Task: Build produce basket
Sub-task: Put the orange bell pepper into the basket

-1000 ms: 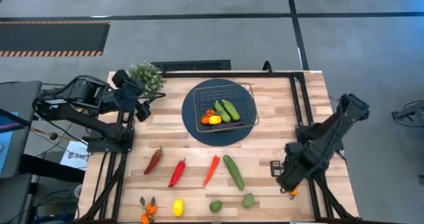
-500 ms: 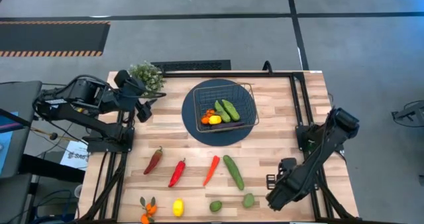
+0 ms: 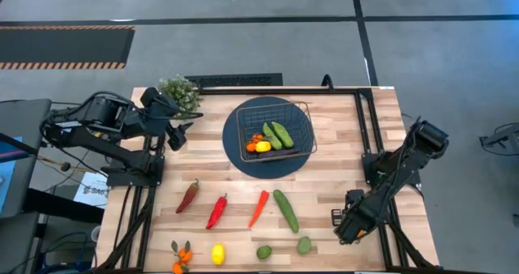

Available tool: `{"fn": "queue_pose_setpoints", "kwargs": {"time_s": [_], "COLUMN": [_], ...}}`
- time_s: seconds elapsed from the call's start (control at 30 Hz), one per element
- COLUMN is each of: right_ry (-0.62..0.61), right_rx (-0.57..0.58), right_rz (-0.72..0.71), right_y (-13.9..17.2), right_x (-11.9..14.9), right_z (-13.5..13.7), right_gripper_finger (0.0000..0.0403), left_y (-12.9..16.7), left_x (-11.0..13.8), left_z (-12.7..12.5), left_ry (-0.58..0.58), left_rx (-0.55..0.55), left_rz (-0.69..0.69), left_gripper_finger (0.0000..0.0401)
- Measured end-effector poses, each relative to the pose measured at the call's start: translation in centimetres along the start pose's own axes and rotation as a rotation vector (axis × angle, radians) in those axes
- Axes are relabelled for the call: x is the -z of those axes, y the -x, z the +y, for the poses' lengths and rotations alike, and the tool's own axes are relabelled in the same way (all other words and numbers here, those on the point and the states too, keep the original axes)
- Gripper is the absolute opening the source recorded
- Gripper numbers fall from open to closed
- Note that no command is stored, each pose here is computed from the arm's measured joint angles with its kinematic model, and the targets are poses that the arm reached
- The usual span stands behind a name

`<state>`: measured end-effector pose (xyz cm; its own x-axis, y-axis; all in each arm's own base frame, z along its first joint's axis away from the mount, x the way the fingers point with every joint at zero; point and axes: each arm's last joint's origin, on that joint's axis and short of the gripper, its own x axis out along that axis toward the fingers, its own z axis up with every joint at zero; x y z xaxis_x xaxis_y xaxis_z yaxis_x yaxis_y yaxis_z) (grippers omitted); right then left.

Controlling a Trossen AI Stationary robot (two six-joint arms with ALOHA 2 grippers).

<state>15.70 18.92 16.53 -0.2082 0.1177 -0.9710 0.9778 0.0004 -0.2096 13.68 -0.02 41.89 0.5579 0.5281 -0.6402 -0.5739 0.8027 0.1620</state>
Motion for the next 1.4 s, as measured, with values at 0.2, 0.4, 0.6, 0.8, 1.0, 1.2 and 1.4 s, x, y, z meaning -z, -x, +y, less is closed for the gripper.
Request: {"fn": "queue_pose_setpoints", "kwargs": {"time_s": [0.2,0.4,0.6,0.8,1.0,1.2,1.4], "right_ry": [0.007,0.017,0.045,0.069,0.150,0.333,0.538], "right_rx": [-0.001,-0.027,-0.049,-0.107,-0.324,-0.606,-0.682], "right_rz": [0.010,0.044,0.062,0.098,0.080,-0.113,-0.411], "right_y": [-2.8,-3.6,-3.4,-2.2,1.9,10.4,19.7], "right_x": [-1.9,-2.2,-1.8,-1.0,-0.8,-3.6,-9.3], "right_z": [-0.9,-0.9,-0.6,0.5,3.7,7.2,8.5], "right_gripper_finger": [0.0218,0.0206,0.0106,0.0030,0.0030,0.0030,0.0030], "left_y": [0.0,0.0,-0.1,-0.2,-0.2,-0.2,-0.2], "left_x": [0.0,0.0,0.0,-0.1,-0.1,-0.1,-0.1], "left_z": [0.0,0.0,-0.1,-0.2,-0.2,-0.2,-0.2], "left_ry": [0.033,0.061,0.066,0.063,0.062,0.060,0.052], "left_rx": [0.000,-0.001,-0.003,-0.006,-0.006,0.001,0.001], "left_rz": [0.000,0.001,0.002,0.005,0.006,0.009,0.010], "left_gripper_finger": [0.0314,0.0314,0.0314,0.0314,0.0314,0.0314,0.0314]}}
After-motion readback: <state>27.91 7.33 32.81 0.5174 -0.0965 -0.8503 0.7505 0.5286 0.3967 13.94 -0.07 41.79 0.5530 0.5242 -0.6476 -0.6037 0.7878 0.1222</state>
